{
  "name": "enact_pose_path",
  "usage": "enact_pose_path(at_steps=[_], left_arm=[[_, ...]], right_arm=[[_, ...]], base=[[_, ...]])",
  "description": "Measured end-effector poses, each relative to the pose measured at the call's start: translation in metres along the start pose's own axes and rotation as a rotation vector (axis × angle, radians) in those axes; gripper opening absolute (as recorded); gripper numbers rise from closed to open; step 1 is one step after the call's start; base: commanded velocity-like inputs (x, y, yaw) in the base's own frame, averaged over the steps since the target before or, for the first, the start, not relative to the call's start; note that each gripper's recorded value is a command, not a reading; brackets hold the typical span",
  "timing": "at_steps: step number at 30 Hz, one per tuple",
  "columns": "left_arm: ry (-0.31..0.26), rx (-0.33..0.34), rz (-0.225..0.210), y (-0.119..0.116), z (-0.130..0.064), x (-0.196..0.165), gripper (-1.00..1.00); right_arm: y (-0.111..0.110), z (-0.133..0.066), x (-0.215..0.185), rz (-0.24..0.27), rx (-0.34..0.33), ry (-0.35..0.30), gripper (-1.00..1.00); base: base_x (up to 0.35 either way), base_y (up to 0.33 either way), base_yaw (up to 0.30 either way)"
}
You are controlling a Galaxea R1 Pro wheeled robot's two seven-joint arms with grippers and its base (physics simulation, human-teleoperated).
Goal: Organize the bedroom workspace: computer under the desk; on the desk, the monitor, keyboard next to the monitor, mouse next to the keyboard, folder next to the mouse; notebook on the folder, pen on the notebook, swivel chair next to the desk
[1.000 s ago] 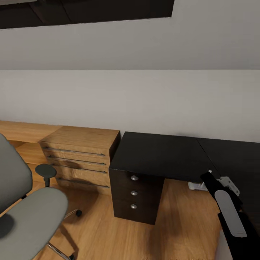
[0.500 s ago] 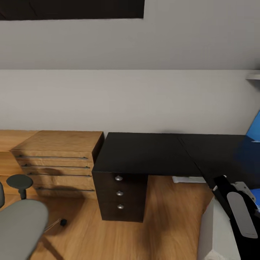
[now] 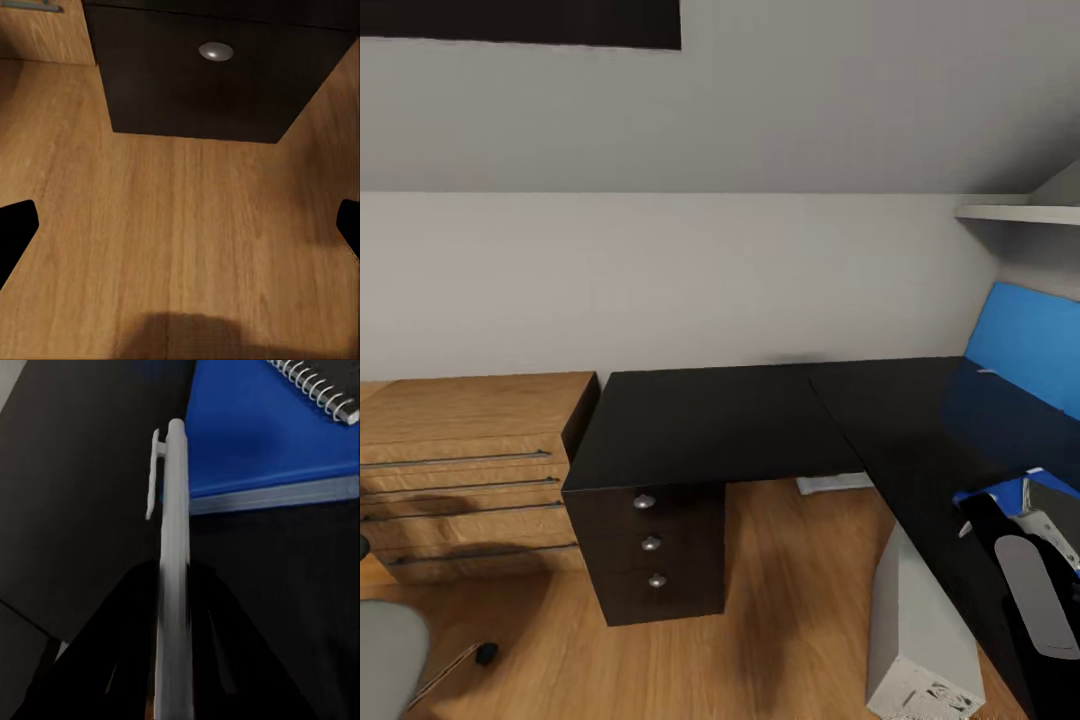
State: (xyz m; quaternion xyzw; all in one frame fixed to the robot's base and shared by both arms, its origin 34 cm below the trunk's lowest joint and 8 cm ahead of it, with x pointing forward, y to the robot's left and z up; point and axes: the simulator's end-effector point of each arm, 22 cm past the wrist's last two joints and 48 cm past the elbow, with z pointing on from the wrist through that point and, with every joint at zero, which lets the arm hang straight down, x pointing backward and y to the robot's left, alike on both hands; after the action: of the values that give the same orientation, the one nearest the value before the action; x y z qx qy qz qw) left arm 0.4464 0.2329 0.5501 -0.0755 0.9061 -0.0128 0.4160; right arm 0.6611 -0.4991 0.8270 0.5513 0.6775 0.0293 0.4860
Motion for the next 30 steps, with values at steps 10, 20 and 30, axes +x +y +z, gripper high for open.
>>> enact_pose_path(at_steps=[10, 20, 30], left_arm=[[-0.003, -0.002, -0.001, 0.001, 0.0, -0.001, 1.0], [-0.002, -0.004, -0.001, 0.002, 0.0, -0.001, 1.0], [-0.004, -0.004, -0.002, 0.001, 0.0, -0.001, 1.0]], right_arm=[[-0.005, 0.002, -0.003, -0.01, 0.013, -0.008, -1.0], [-0.019, 0.01, -0.01, -0.032, 0.046, -0.021, -1.0], [-0.03, 0.014, -0.014, -0.076, 0.082, -0.071, -1.0]], base=[[0.283, -0.121, -0.3], [0.071, -0.04, -0.3], [0.125, -0.001, -0.142]])
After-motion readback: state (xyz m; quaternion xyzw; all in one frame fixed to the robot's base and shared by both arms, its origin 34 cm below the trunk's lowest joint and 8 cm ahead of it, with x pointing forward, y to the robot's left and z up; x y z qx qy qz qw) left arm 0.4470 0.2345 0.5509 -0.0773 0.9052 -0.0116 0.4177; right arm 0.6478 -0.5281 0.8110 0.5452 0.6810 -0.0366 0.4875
